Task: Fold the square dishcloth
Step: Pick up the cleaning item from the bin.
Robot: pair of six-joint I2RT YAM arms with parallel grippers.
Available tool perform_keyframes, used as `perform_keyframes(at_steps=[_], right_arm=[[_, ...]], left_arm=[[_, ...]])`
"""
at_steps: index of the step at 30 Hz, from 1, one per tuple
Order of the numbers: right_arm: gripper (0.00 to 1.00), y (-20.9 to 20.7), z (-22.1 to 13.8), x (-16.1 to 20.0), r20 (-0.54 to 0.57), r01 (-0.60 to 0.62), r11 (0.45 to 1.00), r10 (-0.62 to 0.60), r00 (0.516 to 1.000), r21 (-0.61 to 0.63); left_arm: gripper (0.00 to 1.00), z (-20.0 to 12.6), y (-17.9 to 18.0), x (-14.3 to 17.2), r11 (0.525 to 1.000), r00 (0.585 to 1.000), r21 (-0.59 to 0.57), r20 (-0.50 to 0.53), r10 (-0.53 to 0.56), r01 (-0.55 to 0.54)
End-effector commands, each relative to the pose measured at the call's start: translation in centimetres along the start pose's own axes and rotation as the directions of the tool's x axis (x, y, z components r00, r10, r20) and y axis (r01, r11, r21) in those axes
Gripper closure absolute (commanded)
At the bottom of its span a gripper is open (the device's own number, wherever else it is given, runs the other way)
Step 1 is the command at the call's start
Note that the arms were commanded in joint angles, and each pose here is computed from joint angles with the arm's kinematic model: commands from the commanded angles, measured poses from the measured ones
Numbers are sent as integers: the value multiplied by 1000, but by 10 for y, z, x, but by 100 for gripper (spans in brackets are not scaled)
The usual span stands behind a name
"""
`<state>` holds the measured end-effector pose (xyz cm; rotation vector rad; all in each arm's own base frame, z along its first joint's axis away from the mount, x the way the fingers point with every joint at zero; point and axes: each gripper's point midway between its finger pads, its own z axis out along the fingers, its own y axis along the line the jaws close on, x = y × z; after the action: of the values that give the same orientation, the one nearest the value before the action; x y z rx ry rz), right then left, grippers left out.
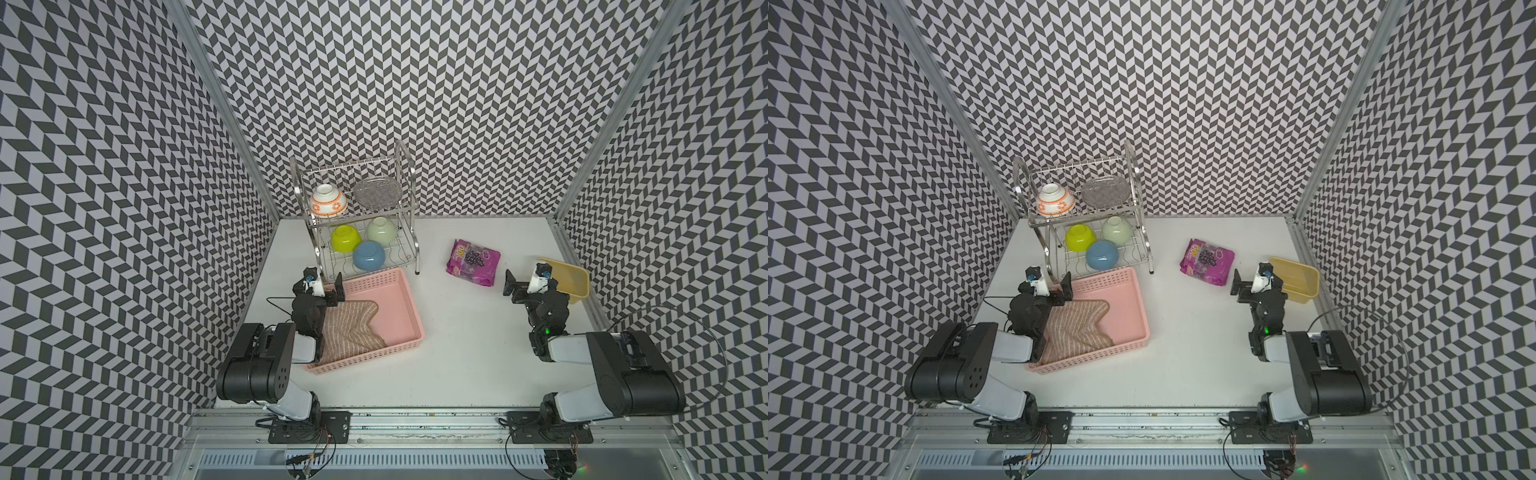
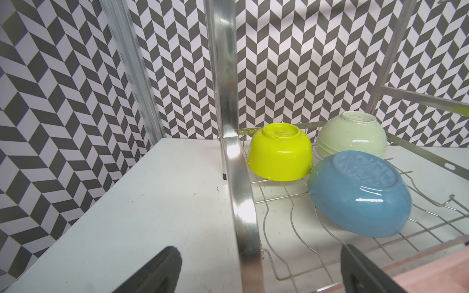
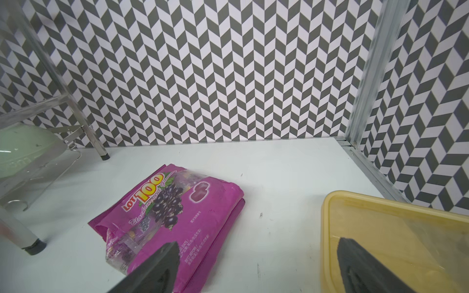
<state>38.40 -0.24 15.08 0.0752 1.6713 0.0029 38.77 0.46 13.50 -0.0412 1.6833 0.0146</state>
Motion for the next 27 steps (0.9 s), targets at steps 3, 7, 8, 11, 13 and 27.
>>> perform_keyframes(at_steps=[3,7,8,11,13,27], right_arm=[[0,-23,-2,-32,54,-80,987,73,996,139],[0,-35,-1,-40,43,-143,966,137,990,214],[0,-38,1,-40,33,-160,959,157,987,233],[0,-40,7,-40,0,-186,948,193,981,257],[0,-39,11,-41,-13,-216,940,227,974,265],[0,-43,17,-46,-93,-230,918,272,958,322]], left_arm=[[0,1,15,-26,996,999,-81,8,-43,43],[0,-10,18,-38,988,994,-104,8,-112,112],[0,-14,21,-40,983,990,-122,11,-140,141],[0,-28,26,-45,968,982,-169,1,-190,187],[0,-37,32,-45,944,966,-214,-13,-259,250],[0,-100,-51,-14,909,881,-94,-224,-417,407]])
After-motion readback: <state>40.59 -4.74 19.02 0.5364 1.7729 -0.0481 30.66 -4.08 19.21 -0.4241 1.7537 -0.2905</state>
